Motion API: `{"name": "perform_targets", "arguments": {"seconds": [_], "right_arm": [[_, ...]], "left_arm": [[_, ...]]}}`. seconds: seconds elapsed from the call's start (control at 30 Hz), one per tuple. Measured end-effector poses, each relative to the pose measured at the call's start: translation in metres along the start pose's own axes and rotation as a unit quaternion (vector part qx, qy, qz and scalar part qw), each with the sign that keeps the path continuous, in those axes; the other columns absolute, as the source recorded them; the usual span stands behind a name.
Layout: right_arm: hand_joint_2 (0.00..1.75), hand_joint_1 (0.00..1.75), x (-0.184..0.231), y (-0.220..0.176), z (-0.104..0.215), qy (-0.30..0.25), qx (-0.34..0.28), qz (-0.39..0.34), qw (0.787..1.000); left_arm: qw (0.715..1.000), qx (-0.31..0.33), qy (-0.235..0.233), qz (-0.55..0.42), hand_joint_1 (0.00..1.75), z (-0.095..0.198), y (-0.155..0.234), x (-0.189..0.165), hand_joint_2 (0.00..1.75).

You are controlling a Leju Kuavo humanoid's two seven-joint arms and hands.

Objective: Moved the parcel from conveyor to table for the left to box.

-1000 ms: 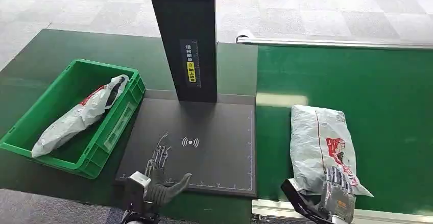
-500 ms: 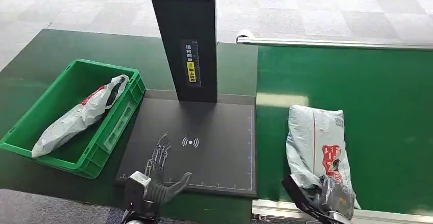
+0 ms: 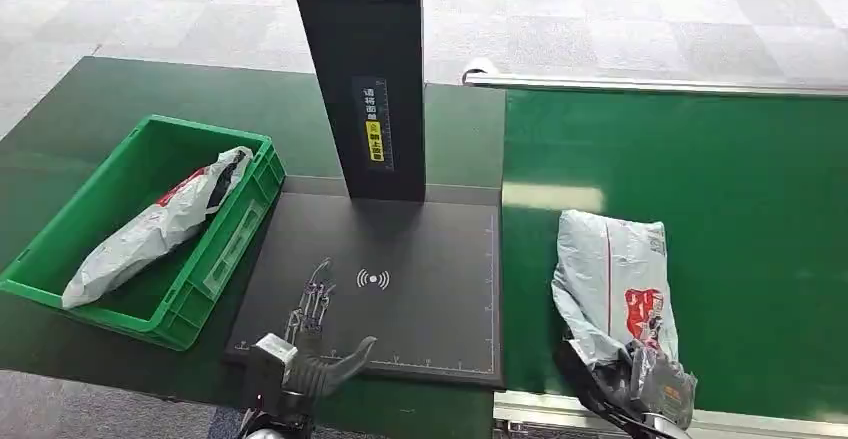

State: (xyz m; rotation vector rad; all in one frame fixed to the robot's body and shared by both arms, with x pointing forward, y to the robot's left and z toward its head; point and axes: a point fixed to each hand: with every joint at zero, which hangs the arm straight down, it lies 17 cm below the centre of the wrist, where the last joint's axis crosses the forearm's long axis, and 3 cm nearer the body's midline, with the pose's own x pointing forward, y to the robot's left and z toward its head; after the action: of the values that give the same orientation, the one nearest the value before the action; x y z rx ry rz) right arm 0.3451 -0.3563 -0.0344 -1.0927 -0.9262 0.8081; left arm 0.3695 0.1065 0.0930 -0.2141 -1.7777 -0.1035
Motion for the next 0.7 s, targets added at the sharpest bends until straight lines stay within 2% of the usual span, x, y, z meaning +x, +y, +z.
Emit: {"name": "perform_targets", "arguments": {"seconds": [0.2,0.3,0.47,0.6,0.7], "right_arm": [[1.75,1.75,0.003,-0.004,0.0,-0.008,-0.008,-0.012,1.0],[1.75,1.75,0.006,-0.023,0.002,-0.018,-0.039,-0.031,0.999],[1.75,1.75,0.019,-0.104,0.01,-0.048,-0.152,-0.033,0.987],[1.75,1.75,0.041,-0.173,0.025,-0.088,-0.253,-0.045,0.962],[1.75,1.75,0.059,-0.2,0.033,-0.116,-0.288,-0.058,0.949]], "left_arm": [[1.0,-0.002,0.0,0.0,0.0,-0.001,0.0,0.0,1.75],[1.0,-0.003,-0.001,0.0,0.0,-0.001,-0.001,0.0,1.75],[1.0,-0.003,-0.01,-0.007,0.0,0.0,0.0,0.002,1.75],[1.0,0.008,-0.021,-0.014,0.0,0.0,0.005,0.005,1.75],[1.0,0.012,-0.023,-0.015,0.0,0.0,0.007,0.006,1.75]]}}
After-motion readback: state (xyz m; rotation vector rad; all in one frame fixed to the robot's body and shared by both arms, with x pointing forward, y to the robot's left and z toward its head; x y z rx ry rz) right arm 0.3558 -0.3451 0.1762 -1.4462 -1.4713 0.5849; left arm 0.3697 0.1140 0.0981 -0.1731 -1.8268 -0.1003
